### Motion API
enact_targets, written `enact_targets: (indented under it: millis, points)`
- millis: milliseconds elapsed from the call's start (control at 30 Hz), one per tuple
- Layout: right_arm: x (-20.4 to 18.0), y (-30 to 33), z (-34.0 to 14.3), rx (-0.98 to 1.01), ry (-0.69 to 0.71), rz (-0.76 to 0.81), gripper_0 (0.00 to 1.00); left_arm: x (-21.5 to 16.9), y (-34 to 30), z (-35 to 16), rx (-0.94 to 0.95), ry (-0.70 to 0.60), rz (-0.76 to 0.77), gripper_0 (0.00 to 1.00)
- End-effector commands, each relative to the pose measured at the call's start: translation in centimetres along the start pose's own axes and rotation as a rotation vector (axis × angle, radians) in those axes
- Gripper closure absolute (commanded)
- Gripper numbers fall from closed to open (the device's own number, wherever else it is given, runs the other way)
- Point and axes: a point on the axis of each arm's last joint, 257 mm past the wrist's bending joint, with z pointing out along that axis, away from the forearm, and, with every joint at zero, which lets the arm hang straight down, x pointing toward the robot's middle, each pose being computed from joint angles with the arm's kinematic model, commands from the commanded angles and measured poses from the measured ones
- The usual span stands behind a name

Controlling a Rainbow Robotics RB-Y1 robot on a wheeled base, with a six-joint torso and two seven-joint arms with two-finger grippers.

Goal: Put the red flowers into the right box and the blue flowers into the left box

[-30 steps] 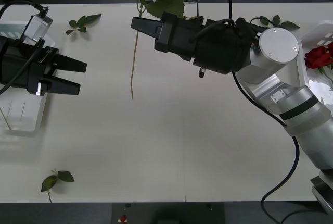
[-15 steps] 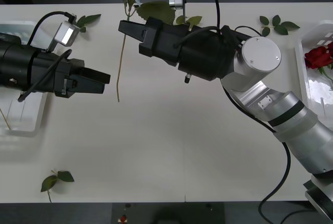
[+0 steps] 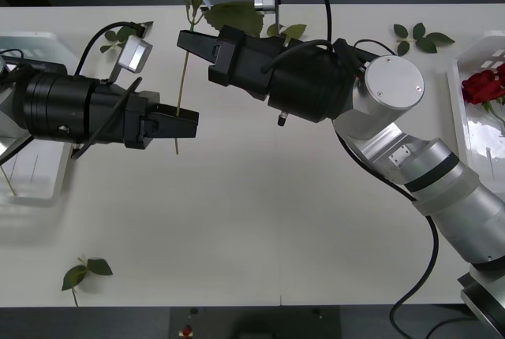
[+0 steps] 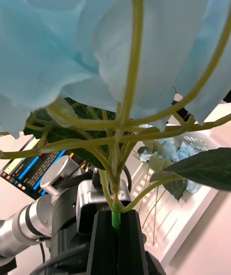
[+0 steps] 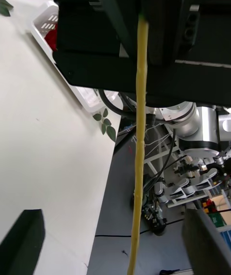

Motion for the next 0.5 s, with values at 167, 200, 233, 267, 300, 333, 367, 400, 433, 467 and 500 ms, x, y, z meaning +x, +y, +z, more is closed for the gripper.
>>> enact_targets:
  millis: [167,200,233,267,300,333,367,400,433,467,500]
  points:
    - [-1.14,3.22,1.20,-0.064,-0.011,-0.069,1.00,-0.15,-1.01,0.19,0.015,0.007,-0.033,1.00]
    - [-1.14,3.22,1.20,-0.064,-0.011,-0.069,1.00,-0.17,-1.01,0.14,0.015,0.006,-0.033,1.00]
    - [-1.15,3.17,1.16,-0.063,-0.010,-0.071,1.00,-0.17,-1.01,0.14,0.015,0.006,-0.035,1.00]
    - [-1.15,3.17,1.16,-0.063,-0.010,-0.071,1.00,-0.20,-1.04,0.14,0.016,0.005,-0.034,1.00]
    - [-1.15,3.17,1.16,-0.063,-0.010,-0.071,1.00,-0.17,-1.07,0.14,0.017,0.007,-0.034,1.00]
    - [-1.19,3.17,1.16,-0.063,-0.010,-0.073,1.00,-0.17,-1.07,0.14,0.017,0.007,-0.034,1.00]
    - [-1.19,3.18,1.14,-0.063,-0.011,-0.071,1.00,-0.14,-1.09,0.14,0.018,0.008,-0.034,1.00]
    - [-1.15,3.12,1.13,-0.062,-0.010,-0.072,1.00,-0.11,-1.10,0.13,0.019,0.007,-0.036,1.00]
    - [-1.19,3.17,1.16,-0.063,-0.010,-0.073,1.00,-0.11,-1.17,0.14,0.021,0.009,-0.034,1.00]
    - [-1.17,3.19,1.13,-0.063,-0.010,-0.072,1.00,-0.02,-1.18,0.13,0.022,0.010,-0.036,1.00]
    - [-1.12,3.14,1.12,-0.063,-0.008,-0.072,1.00,0.01,-1.21,0.13,0.023,0.011,-0.036,1.00]
